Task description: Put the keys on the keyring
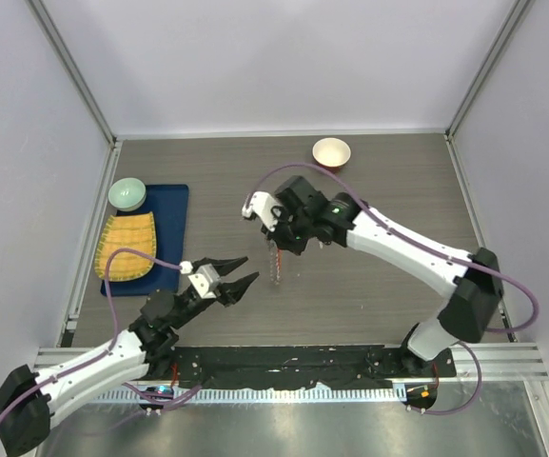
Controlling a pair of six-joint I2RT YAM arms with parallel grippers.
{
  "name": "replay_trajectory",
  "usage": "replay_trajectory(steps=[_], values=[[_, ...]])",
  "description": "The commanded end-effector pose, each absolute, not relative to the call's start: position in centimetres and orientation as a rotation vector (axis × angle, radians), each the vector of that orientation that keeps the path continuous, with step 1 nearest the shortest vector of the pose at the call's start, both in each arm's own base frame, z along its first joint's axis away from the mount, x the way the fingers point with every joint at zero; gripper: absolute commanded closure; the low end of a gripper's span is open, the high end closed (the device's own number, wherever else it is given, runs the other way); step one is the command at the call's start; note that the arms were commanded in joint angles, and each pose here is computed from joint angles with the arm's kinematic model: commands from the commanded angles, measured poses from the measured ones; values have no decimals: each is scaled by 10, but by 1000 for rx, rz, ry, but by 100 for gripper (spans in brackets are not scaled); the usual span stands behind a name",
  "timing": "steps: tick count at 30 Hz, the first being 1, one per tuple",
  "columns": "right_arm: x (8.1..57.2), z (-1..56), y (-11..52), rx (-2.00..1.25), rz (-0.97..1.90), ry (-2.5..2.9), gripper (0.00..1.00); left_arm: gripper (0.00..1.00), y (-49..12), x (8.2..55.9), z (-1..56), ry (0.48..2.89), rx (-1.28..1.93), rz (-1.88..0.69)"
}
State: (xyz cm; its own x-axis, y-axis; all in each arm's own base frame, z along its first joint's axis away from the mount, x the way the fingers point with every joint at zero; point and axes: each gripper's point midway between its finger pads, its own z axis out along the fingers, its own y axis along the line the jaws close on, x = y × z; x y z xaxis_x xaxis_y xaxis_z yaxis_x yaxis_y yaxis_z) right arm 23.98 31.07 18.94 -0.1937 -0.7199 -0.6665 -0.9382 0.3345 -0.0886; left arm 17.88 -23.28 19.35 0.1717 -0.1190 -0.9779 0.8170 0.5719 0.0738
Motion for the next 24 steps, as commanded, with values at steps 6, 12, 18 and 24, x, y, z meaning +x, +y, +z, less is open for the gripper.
replay_trajectory(steps=[6,12,18,24], values=[[224,158,260,-1720,-84,2203,99,49,-208,175,157,1338,598,-743],[220,139,303,-1873,7,2103,99,48,-206,170,150,1367,575,-778],[225,122,321,-1943,75,1989,99,48,-213,165,133,1420,622,-808],[216,132,328,-1920,219,1846,99,54,-217,164,129,1399,671,-804]])
